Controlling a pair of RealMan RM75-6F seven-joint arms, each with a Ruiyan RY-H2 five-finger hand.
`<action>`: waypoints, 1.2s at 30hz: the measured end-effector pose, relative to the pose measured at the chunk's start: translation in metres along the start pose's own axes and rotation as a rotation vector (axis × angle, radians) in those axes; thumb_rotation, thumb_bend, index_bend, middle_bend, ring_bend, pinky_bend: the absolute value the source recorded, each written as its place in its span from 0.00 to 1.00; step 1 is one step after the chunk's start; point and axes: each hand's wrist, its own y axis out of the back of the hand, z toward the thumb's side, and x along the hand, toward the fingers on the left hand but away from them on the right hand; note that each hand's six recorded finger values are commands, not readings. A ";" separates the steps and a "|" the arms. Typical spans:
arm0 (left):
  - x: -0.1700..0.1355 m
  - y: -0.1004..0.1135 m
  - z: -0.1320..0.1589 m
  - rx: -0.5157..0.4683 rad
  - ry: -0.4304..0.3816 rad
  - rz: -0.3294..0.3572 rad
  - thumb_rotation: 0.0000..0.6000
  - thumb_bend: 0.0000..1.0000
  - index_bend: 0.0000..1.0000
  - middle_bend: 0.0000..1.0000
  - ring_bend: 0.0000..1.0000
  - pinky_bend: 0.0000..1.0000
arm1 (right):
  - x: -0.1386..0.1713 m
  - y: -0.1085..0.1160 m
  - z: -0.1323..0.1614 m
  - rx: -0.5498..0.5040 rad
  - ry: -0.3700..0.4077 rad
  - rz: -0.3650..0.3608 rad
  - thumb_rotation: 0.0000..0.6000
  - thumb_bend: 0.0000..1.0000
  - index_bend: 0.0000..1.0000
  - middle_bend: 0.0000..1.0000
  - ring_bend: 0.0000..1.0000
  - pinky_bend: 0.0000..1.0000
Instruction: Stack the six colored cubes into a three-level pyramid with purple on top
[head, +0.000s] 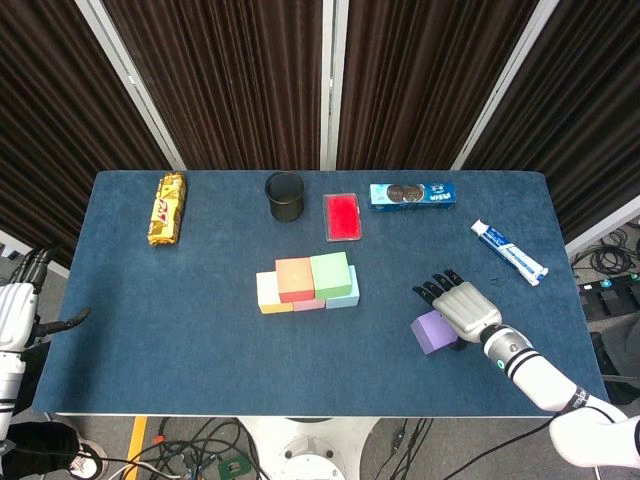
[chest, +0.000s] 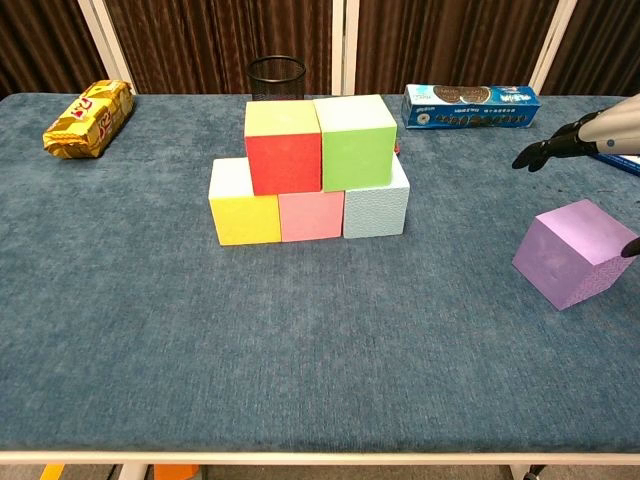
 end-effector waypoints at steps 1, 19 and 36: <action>0.000 -0.001 0.001 -0.002 -0.001 -0.002 1.00 0.16 0.06 0.08 0.01 0.15 | 0.002 -0.002 0.000 0.009 0.003 0.000 1.00 0.00 0.00 0.08 0.00 0.00; 0.004 -0.013 0.006 0.023 -0.017 -0.016 1.00 0.16 0.06 0.08 0.01 0.15 | 0.001 -0.028 0.004 0.058 0.030 -0.125 1.00 0.09 0.00 0.45 0.01 0.00; 0.006 -0.003 0.008 0.014 -0.016 0.006 1.00 0.16 0.06 0.08 0.01 0.15 | 0.024 0.114 0.018 -0.096 0.071 -0.373 1.00 0.13 0.00 0.64 0.10 0.00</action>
